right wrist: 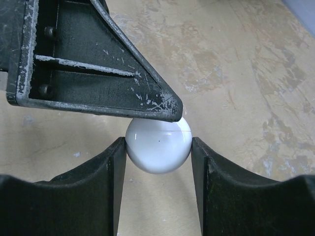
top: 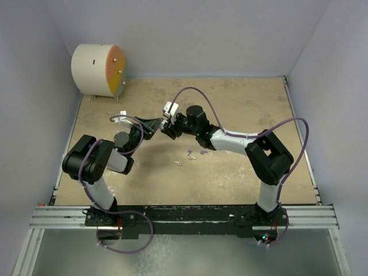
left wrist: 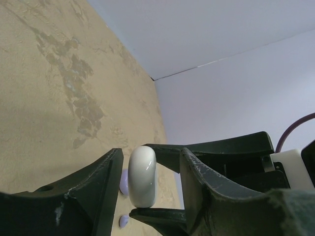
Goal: Insert the wireless bluetooth earbuds into the charging case
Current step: Pick up the charging case at the center of the board.
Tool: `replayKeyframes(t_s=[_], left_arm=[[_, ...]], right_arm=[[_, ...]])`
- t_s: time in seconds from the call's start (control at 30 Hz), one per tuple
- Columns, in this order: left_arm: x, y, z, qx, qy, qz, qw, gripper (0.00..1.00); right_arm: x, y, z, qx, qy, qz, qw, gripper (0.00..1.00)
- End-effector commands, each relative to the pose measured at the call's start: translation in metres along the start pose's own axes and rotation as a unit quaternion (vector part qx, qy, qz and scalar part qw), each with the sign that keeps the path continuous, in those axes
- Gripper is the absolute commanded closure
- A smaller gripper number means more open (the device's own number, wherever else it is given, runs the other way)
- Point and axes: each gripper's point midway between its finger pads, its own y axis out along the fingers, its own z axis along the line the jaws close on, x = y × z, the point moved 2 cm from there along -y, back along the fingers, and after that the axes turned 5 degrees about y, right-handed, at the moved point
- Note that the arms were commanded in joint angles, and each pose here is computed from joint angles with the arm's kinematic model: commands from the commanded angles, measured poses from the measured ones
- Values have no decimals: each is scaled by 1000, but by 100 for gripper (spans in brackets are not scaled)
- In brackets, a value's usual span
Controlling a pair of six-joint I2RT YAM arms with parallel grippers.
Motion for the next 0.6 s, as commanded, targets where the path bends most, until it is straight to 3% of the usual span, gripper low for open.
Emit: replayKeyframes(t_s=[0.0, 0.57], left_arm=[[9, 6, -32, -69, 6, -17, 997, 52], [6, 8, -34, -75, 5, -13, 997, 66]], right_arm=[[48, -4, 2, 10, -19, -57, 998, 100], [52, -5, 2, 11, -22, -60, 998, 100]])
